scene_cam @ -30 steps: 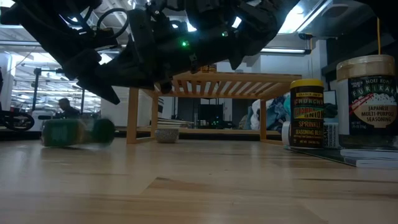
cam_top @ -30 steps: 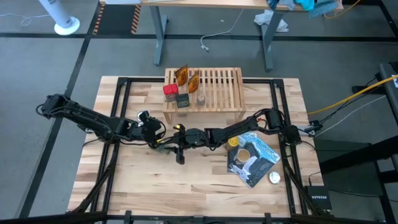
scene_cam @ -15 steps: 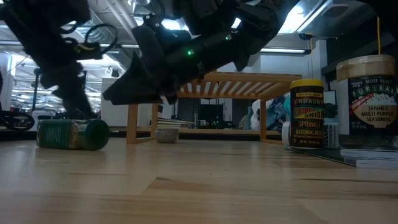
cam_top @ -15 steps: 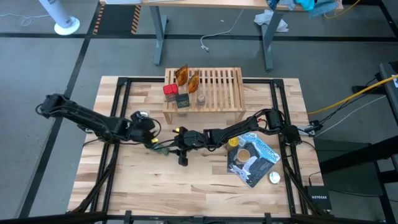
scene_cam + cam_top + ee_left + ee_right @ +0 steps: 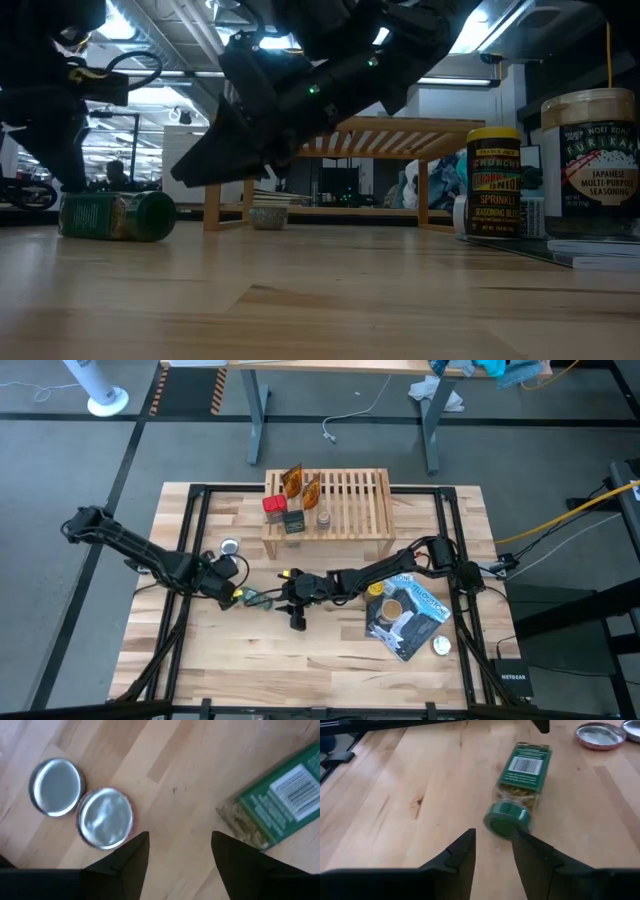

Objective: Shelf spices
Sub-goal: Put the green seasoning bottle on the shelf

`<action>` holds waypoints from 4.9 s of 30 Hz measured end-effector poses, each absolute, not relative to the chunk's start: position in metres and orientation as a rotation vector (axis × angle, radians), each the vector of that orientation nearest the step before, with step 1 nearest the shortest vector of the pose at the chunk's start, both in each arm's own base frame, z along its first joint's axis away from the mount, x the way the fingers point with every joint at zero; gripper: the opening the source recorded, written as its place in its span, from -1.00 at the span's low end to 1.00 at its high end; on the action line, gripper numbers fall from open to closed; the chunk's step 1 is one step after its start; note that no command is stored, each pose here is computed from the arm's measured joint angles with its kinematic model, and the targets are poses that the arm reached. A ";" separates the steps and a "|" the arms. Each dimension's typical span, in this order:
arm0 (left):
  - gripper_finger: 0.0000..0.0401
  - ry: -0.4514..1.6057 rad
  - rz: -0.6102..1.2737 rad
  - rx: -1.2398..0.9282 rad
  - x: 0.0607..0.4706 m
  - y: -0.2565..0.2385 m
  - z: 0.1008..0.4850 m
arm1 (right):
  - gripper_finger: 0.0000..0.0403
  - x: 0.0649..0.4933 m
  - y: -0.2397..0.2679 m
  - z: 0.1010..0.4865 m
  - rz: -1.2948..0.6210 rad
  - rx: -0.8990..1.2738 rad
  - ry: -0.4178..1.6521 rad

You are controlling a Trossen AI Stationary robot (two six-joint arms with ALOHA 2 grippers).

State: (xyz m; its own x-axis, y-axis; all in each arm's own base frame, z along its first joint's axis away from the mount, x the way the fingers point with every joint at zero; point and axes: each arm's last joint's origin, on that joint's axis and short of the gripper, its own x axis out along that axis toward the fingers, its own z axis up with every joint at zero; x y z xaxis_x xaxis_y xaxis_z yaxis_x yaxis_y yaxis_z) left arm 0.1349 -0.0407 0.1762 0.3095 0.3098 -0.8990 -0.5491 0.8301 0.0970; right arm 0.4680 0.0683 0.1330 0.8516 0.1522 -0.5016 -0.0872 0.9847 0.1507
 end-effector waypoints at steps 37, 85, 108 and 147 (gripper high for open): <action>-0.42 1.102 0.461 -0.250 0.177 -0.067 0.142 | -0.34 0.469 0.095 0.097 0.147 0.158 0.543; -0.73 1.136 0.393 -0.301 0.178 -0.070 0.143 | -0.34 0.498 0.097 0.147 0.177 0.115 0.334; -1.00 1.106 0.410 -0.235 0.179 -0.069 0.144 | -0.34 0.501 0.082 0.150 0.148 0.129 0.306; -1.00 1.036 0.465 -0.248 0.171 -0.063 0.157 | -0.34 0.514 0.070 0.168 0.100 0.125 0.358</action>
